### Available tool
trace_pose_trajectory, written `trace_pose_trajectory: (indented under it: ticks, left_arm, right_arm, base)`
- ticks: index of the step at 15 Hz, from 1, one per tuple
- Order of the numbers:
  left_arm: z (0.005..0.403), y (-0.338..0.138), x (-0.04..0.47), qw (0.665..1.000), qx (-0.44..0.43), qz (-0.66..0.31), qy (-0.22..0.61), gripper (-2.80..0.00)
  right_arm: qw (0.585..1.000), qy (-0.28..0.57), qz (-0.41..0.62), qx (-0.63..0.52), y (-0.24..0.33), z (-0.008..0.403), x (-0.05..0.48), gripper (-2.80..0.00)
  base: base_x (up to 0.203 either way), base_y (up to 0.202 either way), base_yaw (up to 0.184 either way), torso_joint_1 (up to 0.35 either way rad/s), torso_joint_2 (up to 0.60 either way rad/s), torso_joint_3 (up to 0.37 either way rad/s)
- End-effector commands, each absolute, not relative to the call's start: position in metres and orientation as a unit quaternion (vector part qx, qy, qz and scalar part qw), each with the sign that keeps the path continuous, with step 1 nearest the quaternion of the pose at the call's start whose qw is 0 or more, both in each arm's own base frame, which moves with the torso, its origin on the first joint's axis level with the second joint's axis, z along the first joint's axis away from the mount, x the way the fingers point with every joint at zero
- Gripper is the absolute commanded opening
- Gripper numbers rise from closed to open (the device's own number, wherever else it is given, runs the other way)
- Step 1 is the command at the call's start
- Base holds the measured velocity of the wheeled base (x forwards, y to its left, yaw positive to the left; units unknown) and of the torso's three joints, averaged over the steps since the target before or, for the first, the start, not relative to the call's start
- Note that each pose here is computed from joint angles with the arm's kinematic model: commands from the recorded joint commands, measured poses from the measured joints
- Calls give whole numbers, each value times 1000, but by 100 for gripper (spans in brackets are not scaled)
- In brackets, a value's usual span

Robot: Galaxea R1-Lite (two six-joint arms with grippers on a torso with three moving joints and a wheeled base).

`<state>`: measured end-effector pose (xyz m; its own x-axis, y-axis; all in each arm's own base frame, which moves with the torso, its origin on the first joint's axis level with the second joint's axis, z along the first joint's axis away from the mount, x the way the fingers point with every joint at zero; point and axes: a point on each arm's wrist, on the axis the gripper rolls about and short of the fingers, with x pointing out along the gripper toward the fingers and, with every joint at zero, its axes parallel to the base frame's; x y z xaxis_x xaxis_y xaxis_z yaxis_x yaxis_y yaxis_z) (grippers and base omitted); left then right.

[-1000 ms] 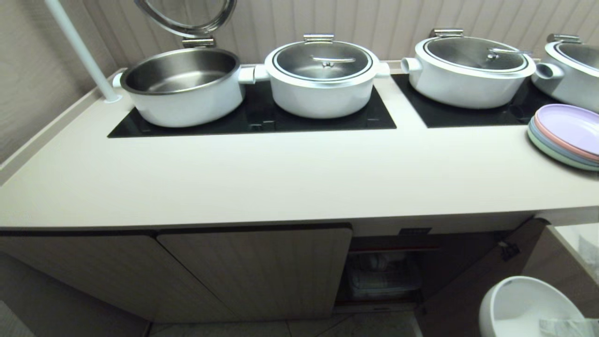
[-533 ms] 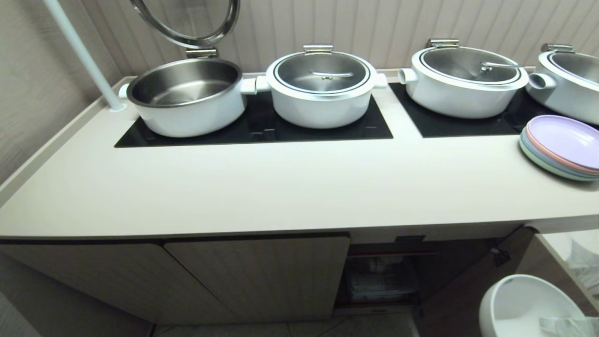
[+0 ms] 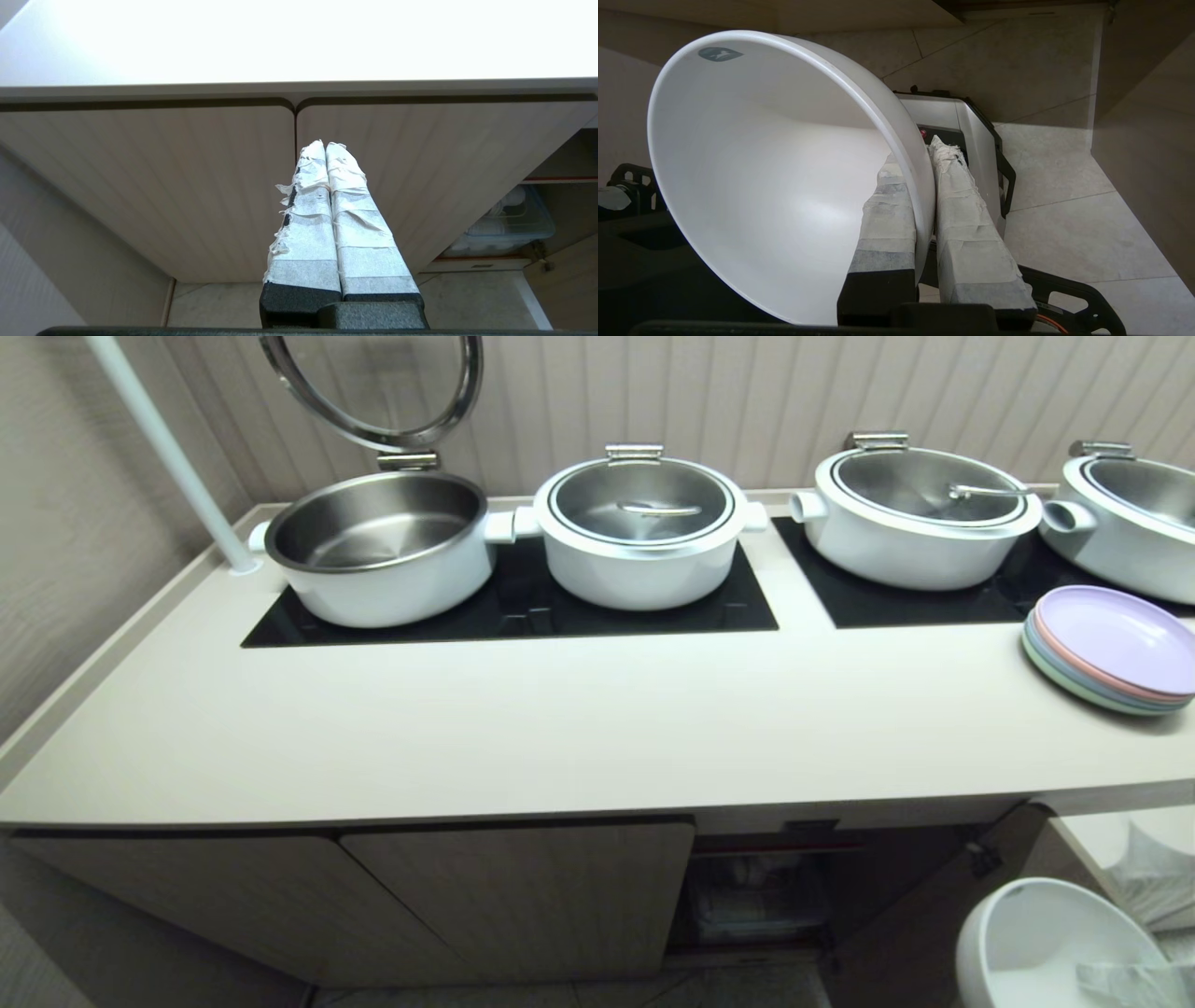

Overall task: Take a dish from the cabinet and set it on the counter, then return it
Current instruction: Place it on the table

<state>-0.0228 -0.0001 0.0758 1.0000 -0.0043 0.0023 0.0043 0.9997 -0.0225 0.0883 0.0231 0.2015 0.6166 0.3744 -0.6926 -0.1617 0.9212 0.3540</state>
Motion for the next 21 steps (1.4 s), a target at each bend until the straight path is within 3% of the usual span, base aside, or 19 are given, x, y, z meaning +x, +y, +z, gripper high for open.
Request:
trace_pose_trajectory:
  ticks: [1,21]
  left_arm:
    - [76,0,-23,1000,-12,-2,-2,-280]
    - [76,0,-23,1000,-12,-2,-2,-280]
  right_arm:
    - [889,413,151,130,23,202,88,-280]
    - [891,408,151,128,24,205,92,-280]
  base:
    - [0,0,0,139,-279,-144]
    - [0,0,0,22,-44,-22]
